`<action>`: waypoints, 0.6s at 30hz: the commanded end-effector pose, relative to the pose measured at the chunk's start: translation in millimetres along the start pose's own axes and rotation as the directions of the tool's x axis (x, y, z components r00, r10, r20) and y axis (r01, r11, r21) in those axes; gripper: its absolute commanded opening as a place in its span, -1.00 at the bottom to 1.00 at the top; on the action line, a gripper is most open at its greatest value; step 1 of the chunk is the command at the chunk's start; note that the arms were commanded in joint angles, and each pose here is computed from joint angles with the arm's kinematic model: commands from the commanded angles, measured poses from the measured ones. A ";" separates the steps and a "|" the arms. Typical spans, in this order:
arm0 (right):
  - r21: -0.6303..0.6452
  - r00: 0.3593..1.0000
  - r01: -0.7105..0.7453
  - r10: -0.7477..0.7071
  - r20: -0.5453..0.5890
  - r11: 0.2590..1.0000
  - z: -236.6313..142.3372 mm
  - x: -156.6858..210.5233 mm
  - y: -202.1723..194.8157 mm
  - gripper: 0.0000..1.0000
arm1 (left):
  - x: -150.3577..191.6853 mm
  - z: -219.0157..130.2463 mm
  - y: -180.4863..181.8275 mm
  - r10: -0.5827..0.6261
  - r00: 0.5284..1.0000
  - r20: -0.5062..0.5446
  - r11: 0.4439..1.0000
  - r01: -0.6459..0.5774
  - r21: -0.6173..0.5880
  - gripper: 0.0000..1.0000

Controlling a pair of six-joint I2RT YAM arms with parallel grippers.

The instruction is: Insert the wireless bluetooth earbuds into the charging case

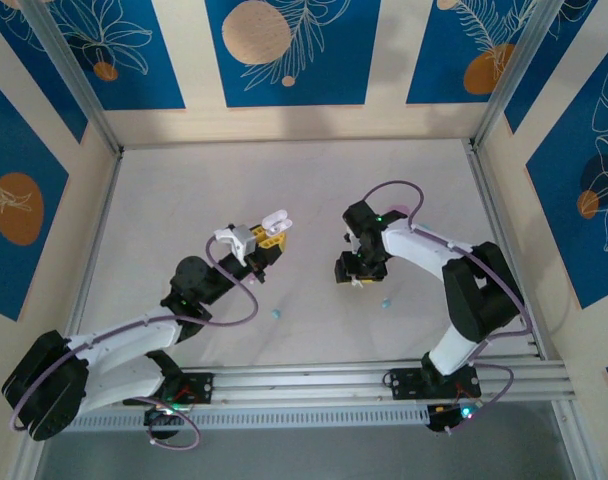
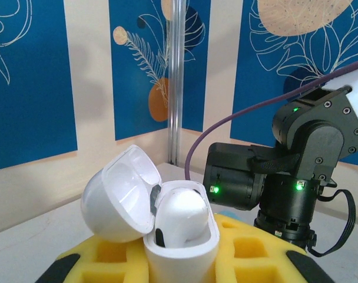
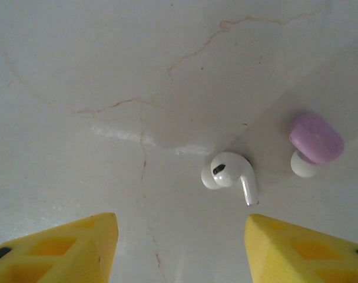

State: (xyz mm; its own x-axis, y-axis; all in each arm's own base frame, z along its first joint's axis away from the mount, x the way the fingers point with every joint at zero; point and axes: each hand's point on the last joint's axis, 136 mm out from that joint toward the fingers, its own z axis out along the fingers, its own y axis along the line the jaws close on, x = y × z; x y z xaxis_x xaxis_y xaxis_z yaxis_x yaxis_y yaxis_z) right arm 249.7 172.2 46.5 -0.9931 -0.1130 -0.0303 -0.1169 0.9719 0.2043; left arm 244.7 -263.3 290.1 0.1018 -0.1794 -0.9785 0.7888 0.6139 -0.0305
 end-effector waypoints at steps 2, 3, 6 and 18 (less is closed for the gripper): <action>0.025 1.000 0.020 -0.021 0.017 0.999 1.0 -8.6 0.3 0.19 | -5.7 -0.4 0.8 0.026 1.000 0.016 1.000 -0.026 -0.012 -1.00; 0.033 1.000 0.022 -0.023 0.019 0.999 2.1 -9.6 -1.0 0.19 | -6.3 0.8 1.0 0.027 1.000 0.016 1.000 -0.026 -0.011 -1.00; 0.042 1.000 0.026 -0.027 0.014 0.999 5.6 -10.8 -2.4 0.19 | -4.5 4.1 0.2 0.028 1.000 0.012 1.000 -0.028 -0.004 -1.00; 0.083 0.998 0.067 -0.066 -0.015 0.994 22.9 -12.2 -3.3 0.18 | -2.9 8.3 0.1 0.012 1.000 0.012 1.000 -0.012 0.000 -1.00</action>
State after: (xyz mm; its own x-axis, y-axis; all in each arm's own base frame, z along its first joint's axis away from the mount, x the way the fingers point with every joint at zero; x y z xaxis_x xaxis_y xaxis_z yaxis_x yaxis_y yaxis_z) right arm 256.5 171.2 22.2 -0.9877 -0.1557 -0.0143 -0.1563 0.9791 0.1301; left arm 250.6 -268.8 272.8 0.0726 -0.1377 -0.9878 0.7870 0.6164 -0.0281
